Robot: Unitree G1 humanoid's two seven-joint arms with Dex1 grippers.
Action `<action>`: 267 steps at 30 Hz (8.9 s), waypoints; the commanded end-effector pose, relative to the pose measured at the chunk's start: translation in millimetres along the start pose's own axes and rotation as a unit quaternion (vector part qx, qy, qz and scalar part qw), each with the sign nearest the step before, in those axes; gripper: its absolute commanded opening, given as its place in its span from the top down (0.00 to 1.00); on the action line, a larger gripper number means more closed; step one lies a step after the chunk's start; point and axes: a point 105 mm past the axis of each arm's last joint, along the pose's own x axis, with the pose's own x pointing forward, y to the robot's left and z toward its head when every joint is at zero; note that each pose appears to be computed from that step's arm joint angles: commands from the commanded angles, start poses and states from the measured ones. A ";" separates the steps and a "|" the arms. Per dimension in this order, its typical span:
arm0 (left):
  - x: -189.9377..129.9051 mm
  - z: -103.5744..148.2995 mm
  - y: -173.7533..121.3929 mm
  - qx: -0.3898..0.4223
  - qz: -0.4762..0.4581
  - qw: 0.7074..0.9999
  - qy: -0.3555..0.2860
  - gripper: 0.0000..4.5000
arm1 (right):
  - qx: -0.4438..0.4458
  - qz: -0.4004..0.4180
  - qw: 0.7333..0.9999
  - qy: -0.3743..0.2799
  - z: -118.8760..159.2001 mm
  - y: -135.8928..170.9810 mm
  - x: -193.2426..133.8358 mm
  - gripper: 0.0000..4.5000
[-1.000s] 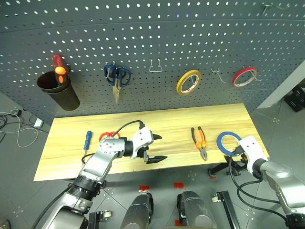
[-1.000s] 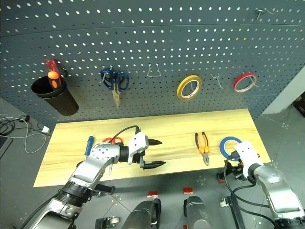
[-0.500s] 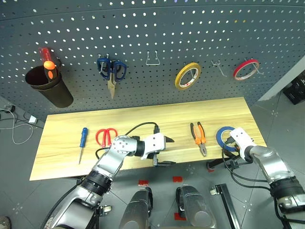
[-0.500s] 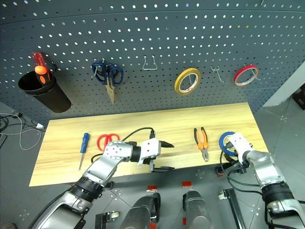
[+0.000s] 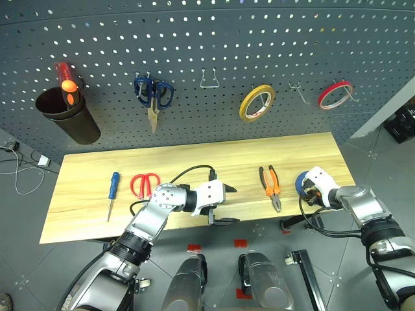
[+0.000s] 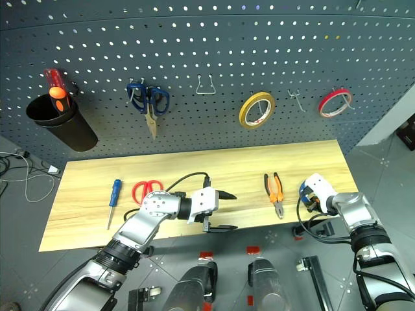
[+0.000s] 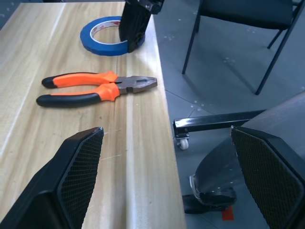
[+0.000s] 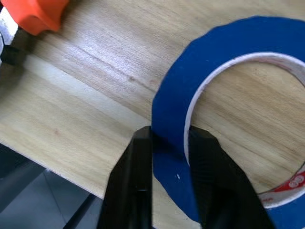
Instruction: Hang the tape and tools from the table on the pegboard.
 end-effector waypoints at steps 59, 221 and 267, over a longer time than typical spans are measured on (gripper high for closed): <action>-94.5 -34.2 11.1 0.031 0.071 0.993 0.093 0.00 | 0.148 -0.142 0.946 -0.250 105.2 94.9 -63.4 0.01; -170.2 -131.3 10.7 -0.419 0.575 0.666 0.222 0.00 | -0.181 0.266 0.871 -0.372 172.1 260.2 -114.1 0.01; -143.5 -21.0 3.7 -0.026 0.535 0.841 0.075 0.94 | -0.151 0.126 0.838 -0.508 199.8 200.9 -167.4 0.00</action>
